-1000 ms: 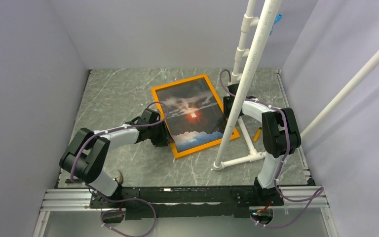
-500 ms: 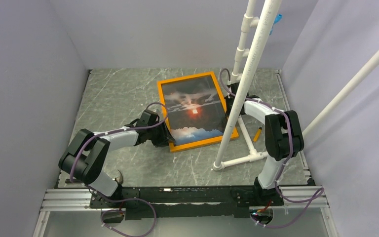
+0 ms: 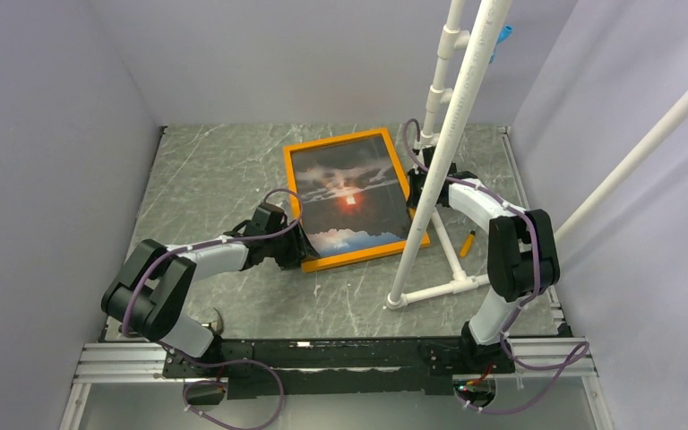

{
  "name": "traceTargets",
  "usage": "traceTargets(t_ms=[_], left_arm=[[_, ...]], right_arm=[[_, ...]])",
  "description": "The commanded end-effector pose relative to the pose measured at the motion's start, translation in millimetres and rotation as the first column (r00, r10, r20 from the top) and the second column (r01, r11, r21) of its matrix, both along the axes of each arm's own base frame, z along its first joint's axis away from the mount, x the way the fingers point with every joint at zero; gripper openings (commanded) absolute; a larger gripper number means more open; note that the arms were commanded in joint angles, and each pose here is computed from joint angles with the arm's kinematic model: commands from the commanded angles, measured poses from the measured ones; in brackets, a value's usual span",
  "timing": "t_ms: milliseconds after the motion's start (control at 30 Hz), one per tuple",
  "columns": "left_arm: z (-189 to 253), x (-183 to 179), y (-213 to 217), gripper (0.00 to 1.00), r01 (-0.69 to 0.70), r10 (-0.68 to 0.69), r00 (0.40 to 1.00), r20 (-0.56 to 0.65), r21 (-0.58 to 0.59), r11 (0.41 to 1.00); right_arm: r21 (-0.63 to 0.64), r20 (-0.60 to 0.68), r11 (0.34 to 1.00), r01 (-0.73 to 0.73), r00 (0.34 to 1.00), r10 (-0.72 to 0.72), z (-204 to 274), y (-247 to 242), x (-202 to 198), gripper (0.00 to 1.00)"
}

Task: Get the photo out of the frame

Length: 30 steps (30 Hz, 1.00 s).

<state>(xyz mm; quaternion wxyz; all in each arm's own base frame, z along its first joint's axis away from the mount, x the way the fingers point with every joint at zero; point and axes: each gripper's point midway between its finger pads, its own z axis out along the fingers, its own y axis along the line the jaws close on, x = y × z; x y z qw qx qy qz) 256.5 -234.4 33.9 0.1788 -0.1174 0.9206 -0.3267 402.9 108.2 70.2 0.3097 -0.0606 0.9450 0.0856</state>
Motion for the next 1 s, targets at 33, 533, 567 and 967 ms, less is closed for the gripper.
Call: traceTargets(t_ms=[33, 533, 567, 967], left_arm=[[10.1, -1.7, -3.3, 0.5, 0.035, -0.035, 0.999, 0.031, -0.012, 0.999], [61.2, 7.1, -8.1, 0.03, 0.078, -0.073, 0.988, 0.138, -0.034, 0.996], [66.5, 7.5, -9.2, 0.0, 0.083, -0.077, 0.986, 0.145, -0.04, 0.996], [130.4, 18.1, -20.4, 0.0, 0.062, -0.016, 0.98, 0.199, -0.229, 0.971]], right_arm=[[0.113, 0.143, 0.993, -0.042, 0.989, 0.026, 47.8, 20.1, 16.0, 0.0], [0.084, 0.114, 0.996, 0.009, 0.993, -0.019, 35.4, 11.7, 16.0, 0.05], [0.079, 0.107, 0.997, 0.017, 0.994, -0.025, 32.8, 10.6, 16.1, 0.06], [0.16, -0.022, 0.981, 0.111, 0.994, -0.109, 10.9, -0.2, 10.1, 0.58]])
